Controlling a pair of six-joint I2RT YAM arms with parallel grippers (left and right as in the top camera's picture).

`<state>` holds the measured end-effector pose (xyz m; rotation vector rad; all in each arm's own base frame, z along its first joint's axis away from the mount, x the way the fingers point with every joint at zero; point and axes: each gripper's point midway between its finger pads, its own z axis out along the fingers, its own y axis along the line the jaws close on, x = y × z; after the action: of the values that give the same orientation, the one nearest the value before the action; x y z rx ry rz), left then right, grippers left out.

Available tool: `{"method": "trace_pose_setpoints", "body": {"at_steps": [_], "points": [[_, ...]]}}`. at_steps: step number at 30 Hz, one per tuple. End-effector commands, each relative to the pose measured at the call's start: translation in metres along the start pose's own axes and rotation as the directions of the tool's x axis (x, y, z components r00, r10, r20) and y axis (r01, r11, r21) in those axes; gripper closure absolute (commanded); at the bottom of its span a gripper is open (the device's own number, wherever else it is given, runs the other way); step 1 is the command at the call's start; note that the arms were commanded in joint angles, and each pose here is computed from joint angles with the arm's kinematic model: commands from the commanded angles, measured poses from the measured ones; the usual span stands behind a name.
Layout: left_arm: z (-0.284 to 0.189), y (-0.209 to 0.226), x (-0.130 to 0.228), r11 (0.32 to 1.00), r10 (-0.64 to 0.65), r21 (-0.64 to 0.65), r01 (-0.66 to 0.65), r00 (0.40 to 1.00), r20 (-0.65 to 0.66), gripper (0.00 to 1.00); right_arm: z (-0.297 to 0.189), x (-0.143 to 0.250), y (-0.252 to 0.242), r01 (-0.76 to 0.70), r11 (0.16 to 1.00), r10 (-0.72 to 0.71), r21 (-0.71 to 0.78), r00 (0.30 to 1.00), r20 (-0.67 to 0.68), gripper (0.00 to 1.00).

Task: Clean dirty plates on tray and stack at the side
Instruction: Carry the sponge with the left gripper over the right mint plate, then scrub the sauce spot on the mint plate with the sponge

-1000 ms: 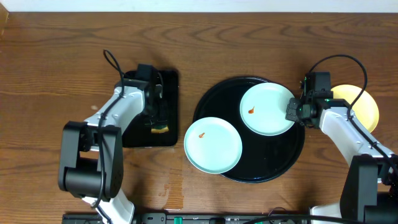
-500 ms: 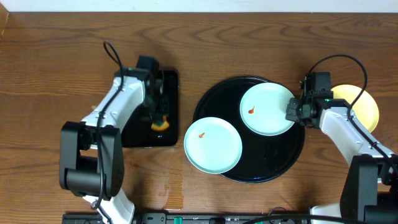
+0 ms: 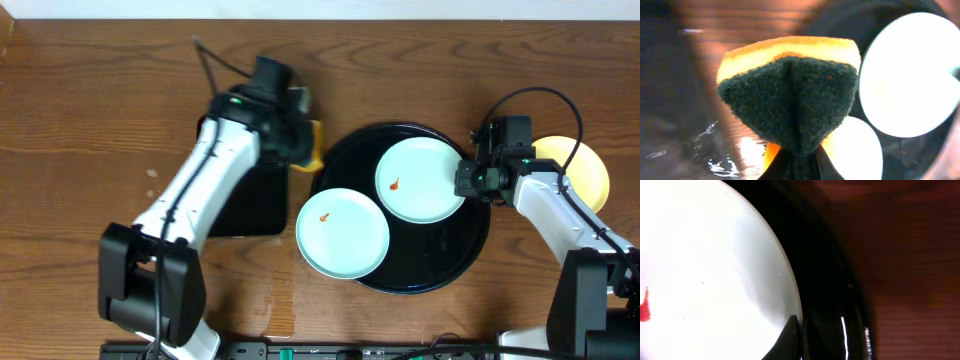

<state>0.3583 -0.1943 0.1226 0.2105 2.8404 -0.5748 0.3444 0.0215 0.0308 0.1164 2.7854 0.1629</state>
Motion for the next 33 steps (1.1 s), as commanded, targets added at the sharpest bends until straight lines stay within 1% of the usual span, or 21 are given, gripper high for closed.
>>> {"method": "trace_pose_setpoints", "body": {"at_steps": [1,4,10,13,17,18,19,21,24,26,29,31,33], "points": [[0.000,-0.029,-0.001,0.998,0.007,0.058,-0.008,1.000,0.013,0.92,0.000,0.001,0.011,0.061,0.997,-0.061,-0.048,0.998,-0.004,0.99],[0.003,-0.048,-0.004,0.996,0.002,0.083,-0.006,0.999,0.041,0.93,0.000,0.002,0.011,0.049,0.998,-0.050,-0.048,0.999,-0.012,0.99],[0.019,-0.083,-0.008,0.990,-0.022,0.140,0.013,0.997,0.068,0.93,0.000,0.003,0.011,-0.044,0.998,0.043,-0.043,0.999,-0.019,0.99],[0.036,-0.107,0.001,0.986,0.014,0.163,-0.022,0.998,0.053,0.93,0.000,0.003,0.008,-0.121,0.992,0.121,-0.025,0.993,-0.019,0.99],[0.048,-0.116,0.012,0.989,0.041,0.141,-0.046,0.998,0.038,0.93,0.000,0.003,0.007,-0.143,0.990,0.142,-0.019,0.990,-0.018,0.99],[0.049,-0.116,0.012,0.990,0.044,0.135,-0.049,0.998,0.040,0.93,0.000,0.003,0.007,-0.123,0.992,0.123,-0.020,0.992,-0.017,0.99],[0.049,-0.116,0.012,0.990,0.044,0.135,-0.049,0.998,0.040,0.93,0.000,0.002,0.007,-0.066,0.998,0.066,-0.022,0.998,-0.013,0.99],[0.049,-0.116,0.012,0.990,0.042,0.136,-0.047,0.998,0.040,0.93,0.000,-0.002,0.007,0.033,0.999,-0.033,-0.025,0.999,0.005,0.93],[0.048,-0.115,0.011,0.990,0.039,0.135,-0.044,0.998,0.042,0.93,-0.001,-0.009,0.014,0.176,0.983,-0.174,-0.057,0.984,0.041,0.91],[0.048,-0.114,0.010,0.990,0.039,0.135,-0.044,0.998,0.042,0.92,-0.001,-0.012,0.015,0.214,0.975,-0.211,-0.058,0.976,0.056,0.86],[0.048,-0.114,0.011,0.990,0.039,0.134,-0.044,0.998,0.041,0.93,0.000,-0.012,0.017,0.243,0.968,-0.239,-0.066,0.969,0.062,0.74],[0.048,-0.114,0.011,0.990,0.039,0.134,-0.044,0.998,0.041,0.92,0.004,-0.012,0.017,0.248,0.966,-0.244,-0.067,0.968,0.056,0.71],[0.048,-0.114,0.011,0.990,0.039,0.134,-0.044,0.998,0.041,0.93,0.011,-0.009,0.016,0.246,0.967,-0.243,-0.068,0.969,0.042,0.71]]}}
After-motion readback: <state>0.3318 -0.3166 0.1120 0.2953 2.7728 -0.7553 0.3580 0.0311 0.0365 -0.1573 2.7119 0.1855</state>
